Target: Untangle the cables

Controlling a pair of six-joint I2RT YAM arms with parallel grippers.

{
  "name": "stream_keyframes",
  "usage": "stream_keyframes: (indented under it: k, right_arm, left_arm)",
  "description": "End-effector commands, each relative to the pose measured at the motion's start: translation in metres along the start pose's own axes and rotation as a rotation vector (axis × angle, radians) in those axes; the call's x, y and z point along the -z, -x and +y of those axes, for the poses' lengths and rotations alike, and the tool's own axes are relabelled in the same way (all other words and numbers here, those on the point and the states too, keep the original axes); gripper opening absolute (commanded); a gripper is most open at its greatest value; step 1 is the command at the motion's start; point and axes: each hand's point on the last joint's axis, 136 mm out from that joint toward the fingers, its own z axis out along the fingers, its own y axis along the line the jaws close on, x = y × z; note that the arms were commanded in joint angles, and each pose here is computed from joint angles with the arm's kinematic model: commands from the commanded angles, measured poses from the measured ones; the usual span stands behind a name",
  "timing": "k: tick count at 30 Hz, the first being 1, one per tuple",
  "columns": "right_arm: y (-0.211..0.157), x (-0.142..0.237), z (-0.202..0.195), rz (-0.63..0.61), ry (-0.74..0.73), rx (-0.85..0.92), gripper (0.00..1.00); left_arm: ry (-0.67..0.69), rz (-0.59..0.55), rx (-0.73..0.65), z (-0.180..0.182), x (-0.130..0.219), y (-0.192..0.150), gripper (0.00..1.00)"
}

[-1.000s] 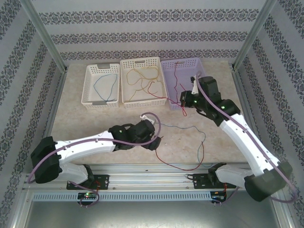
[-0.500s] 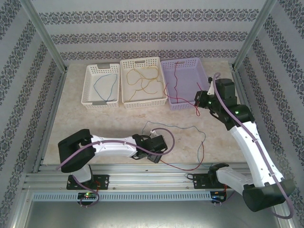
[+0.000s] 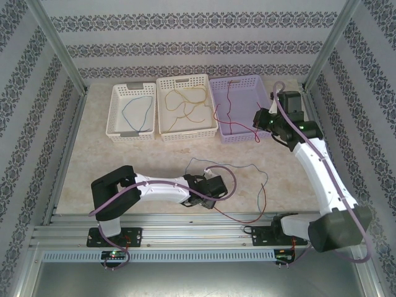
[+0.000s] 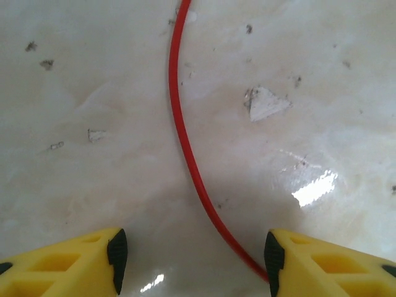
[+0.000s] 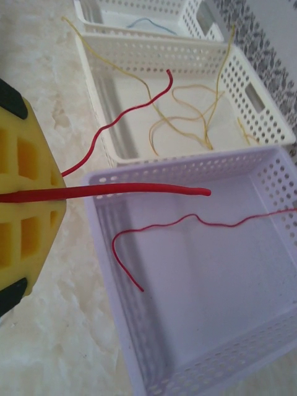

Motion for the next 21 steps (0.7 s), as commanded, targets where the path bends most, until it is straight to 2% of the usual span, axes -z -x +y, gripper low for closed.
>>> stream_keyframes:
  k: [1, 3, 6, 9, 11, 14, 21]
  right_arm:
    - [0.021, 0.0, 0.004, -0.049, 0.029, -0.027, 0.0]
    - [0.023, -0.002, 0.003, -0.048, 0.028, -0.026, 0.0]
    - [0.026, -0.008, 0.003, -0.046, 0.026, -0.032, 0.0]
    - [0.027, -0.017, 0.001, -0.036, 0.015, -0.035, 0.0]
    - [0.029, -0.024, -0.003, -0.029, -0.006, -0.034, 0.0]
    - [0.031, -0.036, -0.013, -0.019, -0.038, -0.044, 0.0]
    - [0.041, -0.062, -0.038, -0.004, -0.102, -0.1, 0.0]
  left_arm:
    - [0.001, -0.035, 0.032, 0.001, -0.004, 0.0, 0.64]
    - [-0.004, -0.05, 0.039, 0.0, 0.001, 0.005, 0.73]
    - [0.0, -0.043, 0.038, -0.003, -0.001, 0.007, 0.71]
    - [0.011, -0.008, 0.029, -0.005, -0.013, 0.001, 0.58]
    - [0.021, 0.011, 0.025, -0.006, -0.021, -0.003, 0.45]
    - [0.032, 0.017, 0.025, -0.005, -0.026, -0.004, 0.39]
    - [0.047, 0.041, 0.025, -0.002, -0.038, -0.01, 0.09]
